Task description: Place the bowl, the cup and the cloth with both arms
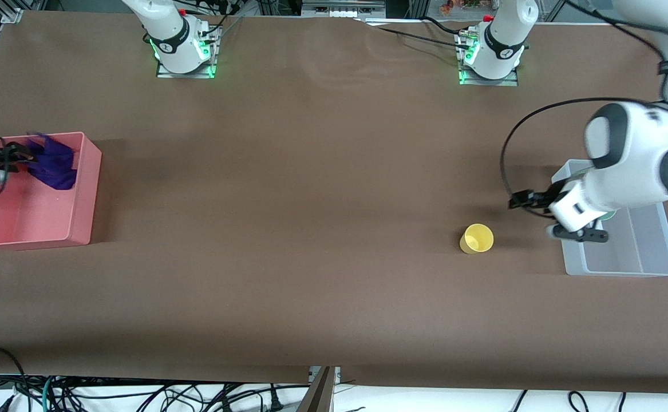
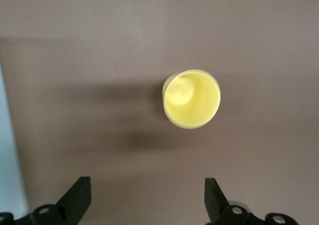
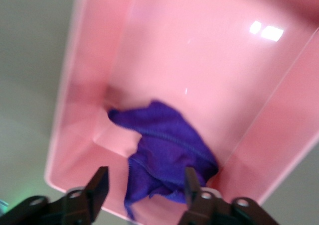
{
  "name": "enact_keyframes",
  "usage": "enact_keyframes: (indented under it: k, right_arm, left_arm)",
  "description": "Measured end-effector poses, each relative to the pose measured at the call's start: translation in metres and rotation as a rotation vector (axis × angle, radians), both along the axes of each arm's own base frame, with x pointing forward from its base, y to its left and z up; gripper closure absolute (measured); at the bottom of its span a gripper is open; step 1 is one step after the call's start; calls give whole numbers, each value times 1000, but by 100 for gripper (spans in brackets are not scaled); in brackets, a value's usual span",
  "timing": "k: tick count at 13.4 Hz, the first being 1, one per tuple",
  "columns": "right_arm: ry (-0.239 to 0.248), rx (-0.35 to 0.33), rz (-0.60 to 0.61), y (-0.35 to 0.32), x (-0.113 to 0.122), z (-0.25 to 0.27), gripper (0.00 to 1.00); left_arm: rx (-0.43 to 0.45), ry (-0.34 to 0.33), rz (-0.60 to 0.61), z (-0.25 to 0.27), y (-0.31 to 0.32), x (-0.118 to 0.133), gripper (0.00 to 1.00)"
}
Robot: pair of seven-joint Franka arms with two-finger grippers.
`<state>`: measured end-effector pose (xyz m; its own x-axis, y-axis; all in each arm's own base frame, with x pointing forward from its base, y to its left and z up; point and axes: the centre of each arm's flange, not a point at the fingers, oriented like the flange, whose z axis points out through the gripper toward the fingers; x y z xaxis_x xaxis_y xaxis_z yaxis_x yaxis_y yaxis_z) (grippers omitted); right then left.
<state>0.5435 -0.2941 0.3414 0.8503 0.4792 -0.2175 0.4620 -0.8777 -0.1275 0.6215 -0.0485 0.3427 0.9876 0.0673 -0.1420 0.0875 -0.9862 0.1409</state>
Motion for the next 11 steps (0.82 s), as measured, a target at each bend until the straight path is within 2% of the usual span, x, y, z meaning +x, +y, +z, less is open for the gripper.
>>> enact_keyframes:
  k: [2, 3, 5, 7, 8, 9, 11]
  right_arm:
    - [-33, 2, -27, 43, 35, 70, 5]
    - [-32, 2, -64, 73, 48, 100, 0]
    - [-21, -3, -140, 132, 63, 142, 0]
    - [-34, -32, -215, 188, 73, 166, 0]
    - [-48, -42, -232, 212, 76, 174, 0]
    - [-65, -45, -232, 228, 77, 183, 0]
    - [-126, -43, -229, 241, 77, 210, 0]
  left_arm:
    - [17, -60, 89, -26, -2, 14, 0]
    - [23, -88, 111, -37, 2, 19, 0]
    - [15, -107, 139, -63, 2, 23, 0]
    - [-2, -104, 147, -97, -8, 16, 3]
    - [-1, -103, 130, -112, -14, 9, 7]
    - [0, -98, 99, -123, -19, 4, 16]
    - [-1, -96, 46, -133, -21, 0, 41]
